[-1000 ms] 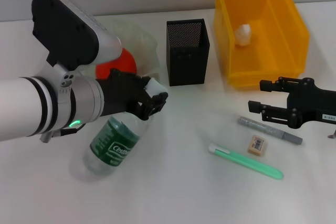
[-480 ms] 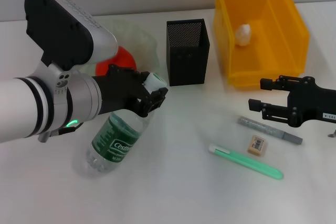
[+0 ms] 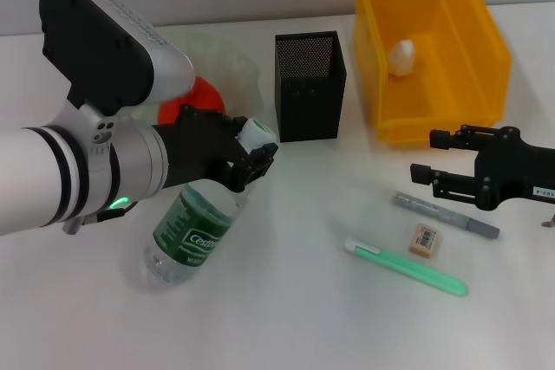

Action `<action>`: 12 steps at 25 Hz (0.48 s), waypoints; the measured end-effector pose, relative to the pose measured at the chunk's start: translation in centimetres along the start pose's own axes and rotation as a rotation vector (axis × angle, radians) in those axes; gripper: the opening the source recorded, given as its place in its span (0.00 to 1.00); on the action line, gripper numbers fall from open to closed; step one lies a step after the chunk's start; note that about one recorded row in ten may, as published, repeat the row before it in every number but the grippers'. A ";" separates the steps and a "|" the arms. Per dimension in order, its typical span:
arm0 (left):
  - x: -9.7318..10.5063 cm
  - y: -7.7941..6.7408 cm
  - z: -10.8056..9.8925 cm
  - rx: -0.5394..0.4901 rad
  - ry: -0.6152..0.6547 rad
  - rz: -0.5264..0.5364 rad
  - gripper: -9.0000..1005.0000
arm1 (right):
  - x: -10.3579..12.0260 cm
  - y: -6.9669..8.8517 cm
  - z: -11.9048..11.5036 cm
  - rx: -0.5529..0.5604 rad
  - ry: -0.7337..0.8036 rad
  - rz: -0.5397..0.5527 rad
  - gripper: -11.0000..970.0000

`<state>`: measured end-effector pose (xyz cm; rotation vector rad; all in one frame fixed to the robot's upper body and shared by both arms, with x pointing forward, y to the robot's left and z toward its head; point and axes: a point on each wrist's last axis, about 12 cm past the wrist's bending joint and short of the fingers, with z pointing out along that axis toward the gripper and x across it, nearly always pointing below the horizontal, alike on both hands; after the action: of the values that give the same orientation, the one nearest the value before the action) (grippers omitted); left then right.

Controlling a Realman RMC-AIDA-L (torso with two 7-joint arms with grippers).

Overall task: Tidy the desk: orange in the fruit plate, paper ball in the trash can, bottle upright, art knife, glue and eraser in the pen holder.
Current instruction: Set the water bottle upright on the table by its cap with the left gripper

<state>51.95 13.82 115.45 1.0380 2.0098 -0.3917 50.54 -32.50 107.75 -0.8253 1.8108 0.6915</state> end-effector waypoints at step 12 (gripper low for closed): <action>0.0 -0.2 -0.6 0.006 -0.055 -0.006 0.45 | 0.0 0.0 0.0 0.000 -0.001 0.001 0.61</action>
<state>51.51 14.04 115.82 1.0150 1.9642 -0.4252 50.54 -32.47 107.75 -0.8239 1.8103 0.6926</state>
